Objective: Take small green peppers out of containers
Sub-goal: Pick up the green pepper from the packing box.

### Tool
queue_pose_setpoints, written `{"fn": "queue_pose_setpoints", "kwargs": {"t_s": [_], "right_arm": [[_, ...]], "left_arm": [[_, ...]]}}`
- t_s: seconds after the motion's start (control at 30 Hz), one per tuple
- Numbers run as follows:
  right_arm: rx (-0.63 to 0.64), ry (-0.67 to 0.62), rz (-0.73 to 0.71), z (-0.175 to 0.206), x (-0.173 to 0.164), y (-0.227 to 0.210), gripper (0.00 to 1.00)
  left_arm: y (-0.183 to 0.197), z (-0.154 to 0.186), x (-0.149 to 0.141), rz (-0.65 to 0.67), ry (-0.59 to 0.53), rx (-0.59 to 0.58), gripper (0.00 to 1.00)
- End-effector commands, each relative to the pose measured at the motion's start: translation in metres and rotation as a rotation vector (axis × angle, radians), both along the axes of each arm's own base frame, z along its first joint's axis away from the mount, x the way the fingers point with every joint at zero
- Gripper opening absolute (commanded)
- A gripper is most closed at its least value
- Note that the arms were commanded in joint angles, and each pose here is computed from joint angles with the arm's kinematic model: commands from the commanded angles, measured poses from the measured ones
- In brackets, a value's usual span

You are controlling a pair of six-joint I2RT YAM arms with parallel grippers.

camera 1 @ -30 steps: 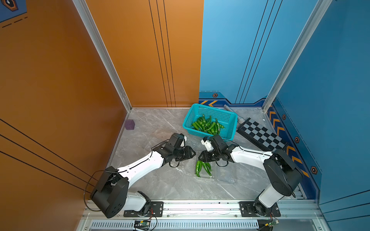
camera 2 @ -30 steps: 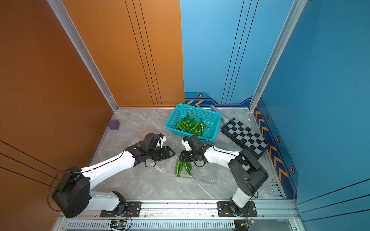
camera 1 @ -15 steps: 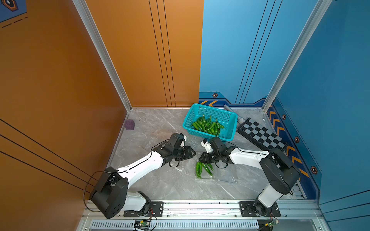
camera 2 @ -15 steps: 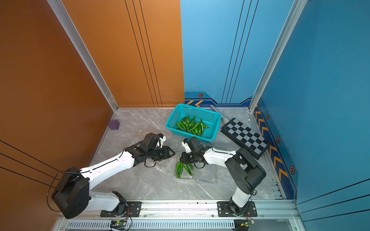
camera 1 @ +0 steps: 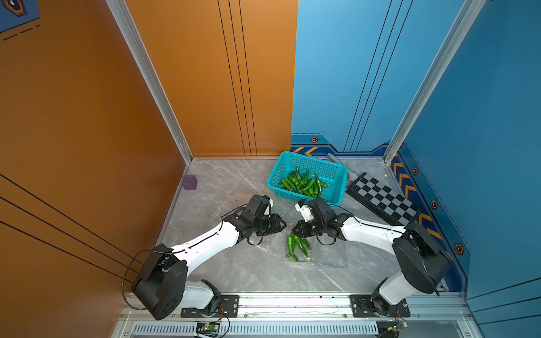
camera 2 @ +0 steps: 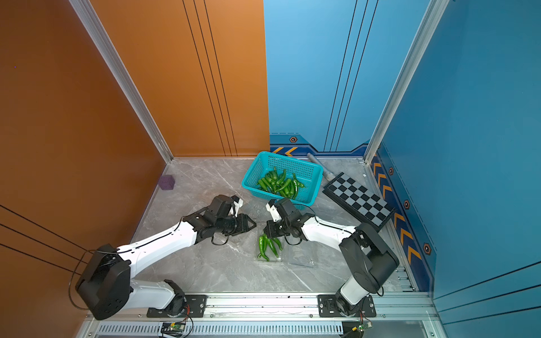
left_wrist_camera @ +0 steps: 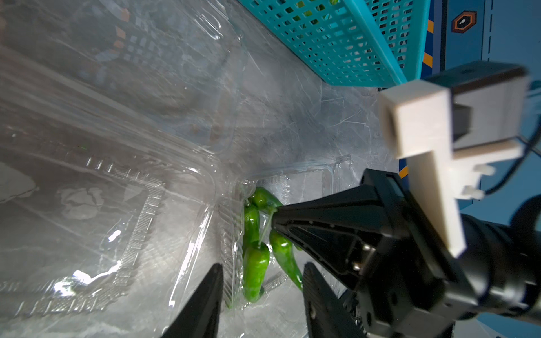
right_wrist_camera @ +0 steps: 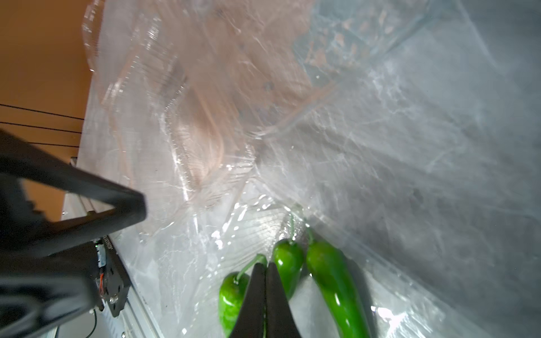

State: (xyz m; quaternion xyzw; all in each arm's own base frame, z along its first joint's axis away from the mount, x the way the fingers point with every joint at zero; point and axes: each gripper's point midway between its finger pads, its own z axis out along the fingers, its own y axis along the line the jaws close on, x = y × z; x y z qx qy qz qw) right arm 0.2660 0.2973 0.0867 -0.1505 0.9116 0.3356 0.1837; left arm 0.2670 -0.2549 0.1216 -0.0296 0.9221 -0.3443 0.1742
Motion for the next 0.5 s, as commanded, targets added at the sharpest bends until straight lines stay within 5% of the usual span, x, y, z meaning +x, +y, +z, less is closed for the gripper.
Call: {"fn": "queue_pose_setpoints", "kwargs": {"t_s": [0.0,0.3,0.47], "right_arm": [[-0.008,-0.012,0.017,0.017,-0.007,-0.011,0.05],[0.091,-0.116,-0.048,0.080,0.016,-0.034,0.05],[0.146,-0.225,-0.140,0.133,0.063,-0.060,0.05]], "left_arm": [[0.003,0.003,0.000,0.011,-0.009,0.011,0.47],[0.002,0.009,0.004,0.012,-0.022,0.004,0.47],[0.001,0.012,0.004,0.008,-0.023,0.002,0.48]]}}
